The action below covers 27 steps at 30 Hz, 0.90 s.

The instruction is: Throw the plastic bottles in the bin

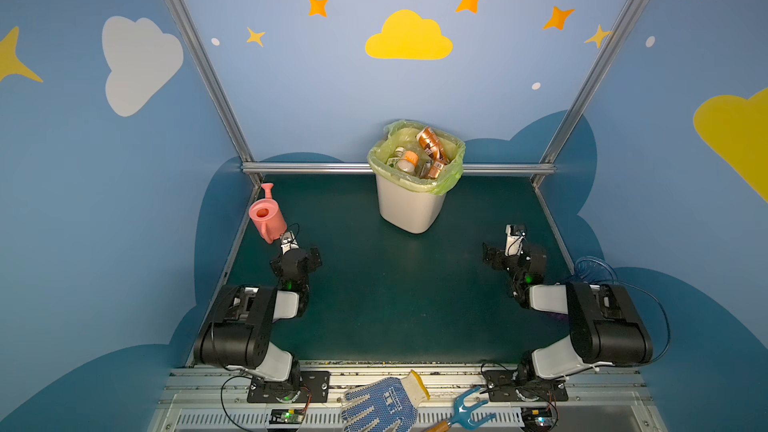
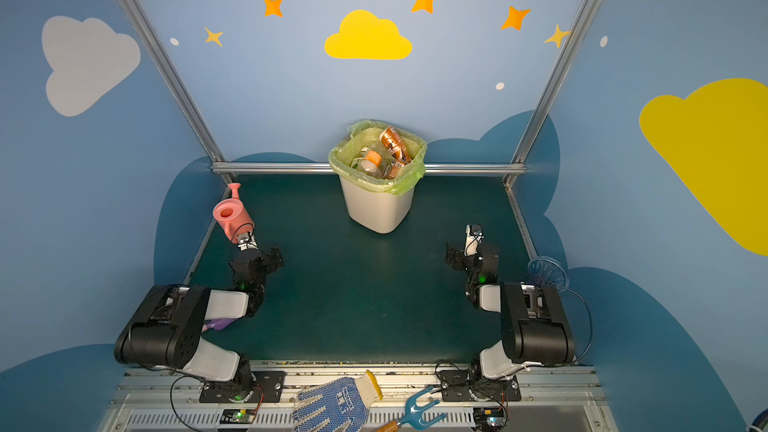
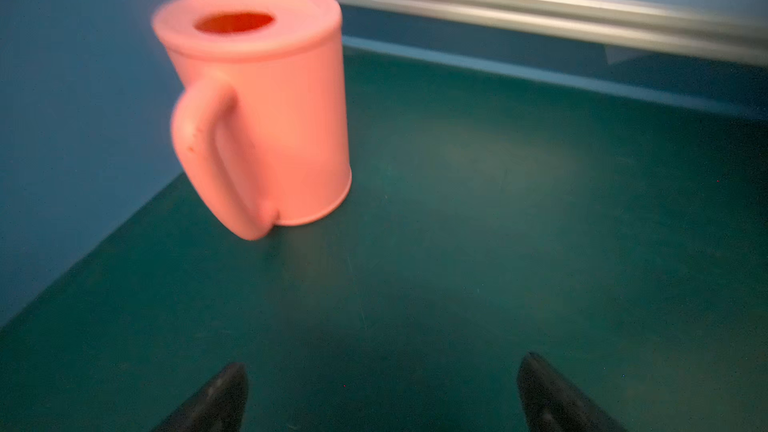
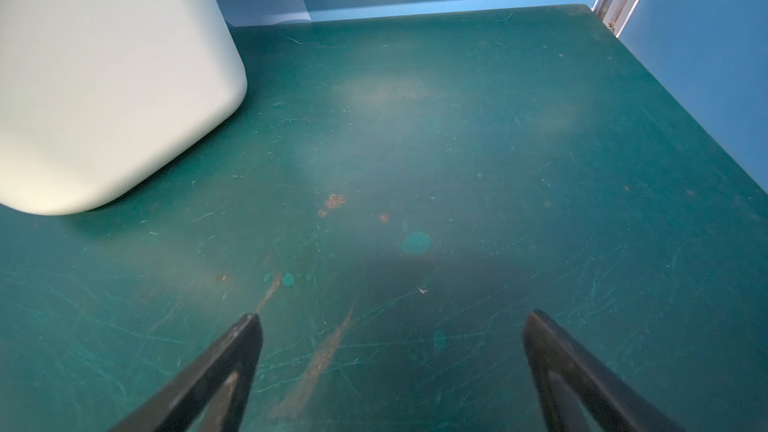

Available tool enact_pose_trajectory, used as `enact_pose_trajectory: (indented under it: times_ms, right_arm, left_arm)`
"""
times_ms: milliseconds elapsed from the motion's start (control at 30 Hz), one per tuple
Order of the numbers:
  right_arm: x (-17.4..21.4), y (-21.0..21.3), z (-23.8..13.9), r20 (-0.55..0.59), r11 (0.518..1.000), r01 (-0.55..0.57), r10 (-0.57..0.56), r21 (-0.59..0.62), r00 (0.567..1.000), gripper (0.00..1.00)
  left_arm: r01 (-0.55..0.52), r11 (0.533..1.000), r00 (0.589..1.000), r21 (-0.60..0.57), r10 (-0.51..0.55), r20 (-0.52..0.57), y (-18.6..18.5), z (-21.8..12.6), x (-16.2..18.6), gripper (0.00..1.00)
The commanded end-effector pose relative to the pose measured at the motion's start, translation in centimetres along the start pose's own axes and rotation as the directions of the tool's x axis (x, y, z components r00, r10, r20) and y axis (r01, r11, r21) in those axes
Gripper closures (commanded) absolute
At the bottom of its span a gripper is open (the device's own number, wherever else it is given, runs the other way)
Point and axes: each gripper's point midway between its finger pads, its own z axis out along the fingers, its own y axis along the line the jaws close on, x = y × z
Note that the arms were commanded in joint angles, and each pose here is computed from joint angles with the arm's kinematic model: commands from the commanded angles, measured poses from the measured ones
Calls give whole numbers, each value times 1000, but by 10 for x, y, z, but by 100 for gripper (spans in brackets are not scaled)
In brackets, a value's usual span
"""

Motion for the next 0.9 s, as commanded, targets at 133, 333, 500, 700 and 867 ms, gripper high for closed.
enact_pose_trajectory:
  times_ms: [133,333,500,700,867]
  right_arm:
    - [-10,1,1,17,1000,22,-23,11,1000,2]
    - [-10,1,1,15,1000,22,-23,11,1000,2]
    - [-10,1,1,17,1000,23,-23,12,1000,2]
    - [-10,1,1,17,1000,23,-23,12,1000,2]
    - [-10,1,2,12,1000,25,-25,13,1000,2]
  left_arm:
    - [10,995,1000,103,-8,-19,-15,12,-20,0]
    - [11,995,1000,103,-9,-22,-15,13,-20,0]
    - [11,995,1000,102,-9,-21,-16,13,-20,0]
    - [11,995,1000,104,-9,-20,-16,12,-20,0]
    - [11,995,1000,103,-9,-22,-15,13,-20,0]
